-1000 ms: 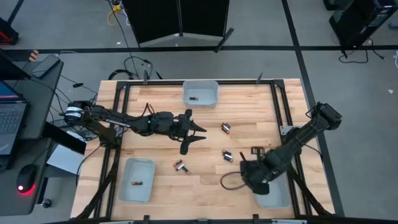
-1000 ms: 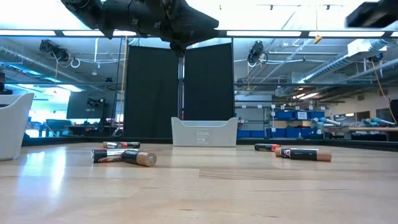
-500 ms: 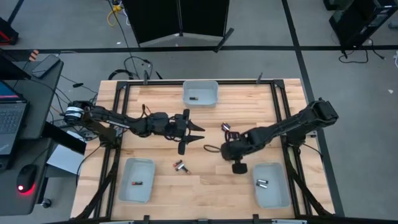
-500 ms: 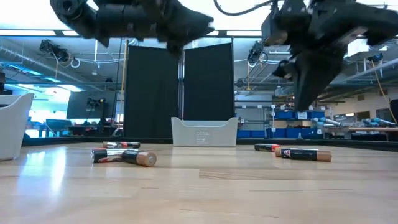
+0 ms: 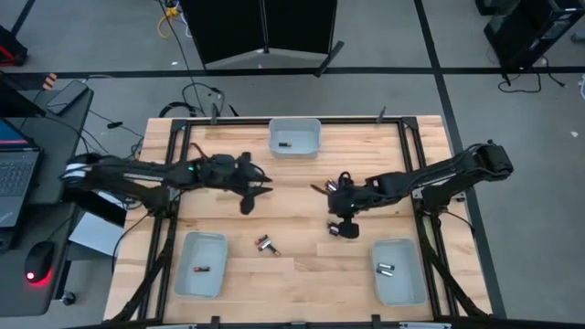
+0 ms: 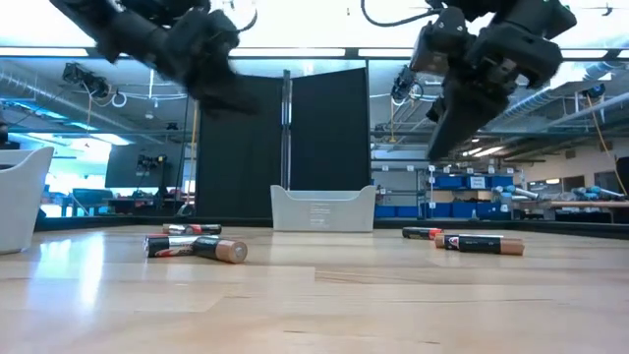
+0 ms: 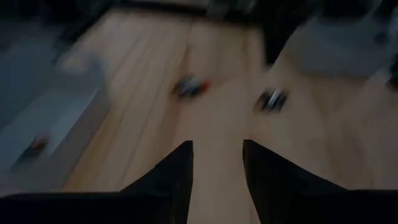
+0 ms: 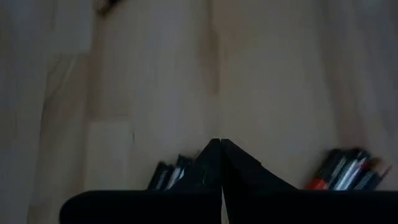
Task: Sort batteries
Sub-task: Put the copper battery into the top gray bin
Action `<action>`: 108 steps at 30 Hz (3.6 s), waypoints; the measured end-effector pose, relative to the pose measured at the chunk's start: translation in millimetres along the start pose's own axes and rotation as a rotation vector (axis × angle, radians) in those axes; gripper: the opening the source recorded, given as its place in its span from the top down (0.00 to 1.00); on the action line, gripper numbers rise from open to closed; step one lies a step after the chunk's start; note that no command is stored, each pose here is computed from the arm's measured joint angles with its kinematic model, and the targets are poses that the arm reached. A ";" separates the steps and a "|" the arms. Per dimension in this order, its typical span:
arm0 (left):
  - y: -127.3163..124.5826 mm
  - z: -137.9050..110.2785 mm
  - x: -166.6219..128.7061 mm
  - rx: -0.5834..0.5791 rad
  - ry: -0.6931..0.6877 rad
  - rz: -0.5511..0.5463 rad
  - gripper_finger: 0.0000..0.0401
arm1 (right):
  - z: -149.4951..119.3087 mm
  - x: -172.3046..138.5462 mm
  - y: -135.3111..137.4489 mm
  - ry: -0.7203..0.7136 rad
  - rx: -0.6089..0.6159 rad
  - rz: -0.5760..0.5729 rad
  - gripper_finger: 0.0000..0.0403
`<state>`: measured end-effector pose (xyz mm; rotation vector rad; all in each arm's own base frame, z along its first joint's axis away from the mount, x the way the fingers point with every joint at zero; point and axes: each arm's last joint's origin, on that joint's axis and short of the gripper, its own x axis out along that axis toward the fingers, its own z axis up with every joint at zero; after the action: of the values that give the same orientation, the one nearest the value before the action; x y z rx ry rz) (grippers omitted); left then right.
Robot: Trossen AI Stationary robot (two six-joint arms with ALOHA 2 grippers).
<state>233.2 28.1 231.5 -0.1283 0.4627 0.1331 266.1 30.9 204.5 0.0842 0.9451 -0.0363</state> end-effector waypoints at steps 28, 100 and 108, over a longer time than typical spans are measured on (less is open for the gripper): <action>83.7 -55.5 -9.0 -0.271 0.643 0.180 0.63 | 12.3 -8.4 -40.0 -0.096 0.011 -0.042 0.97; 161.9 91.6 70.6 0.059 0.702 0.241 0.89 | 15.3 -8.7 -39.6 -0.124 -0.090 -0.039 0.97; 189.5 122.9 122.3 0.133 0.754 0.196 0.89 | 15.6 -8.8 -39.6 -0.127 -0.079 -0.038 0.97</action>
<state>365.4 245.3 267.6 0.0041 1.2351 0.2460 270.9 -10.0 218.4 -0.0090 0.8205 -0.0387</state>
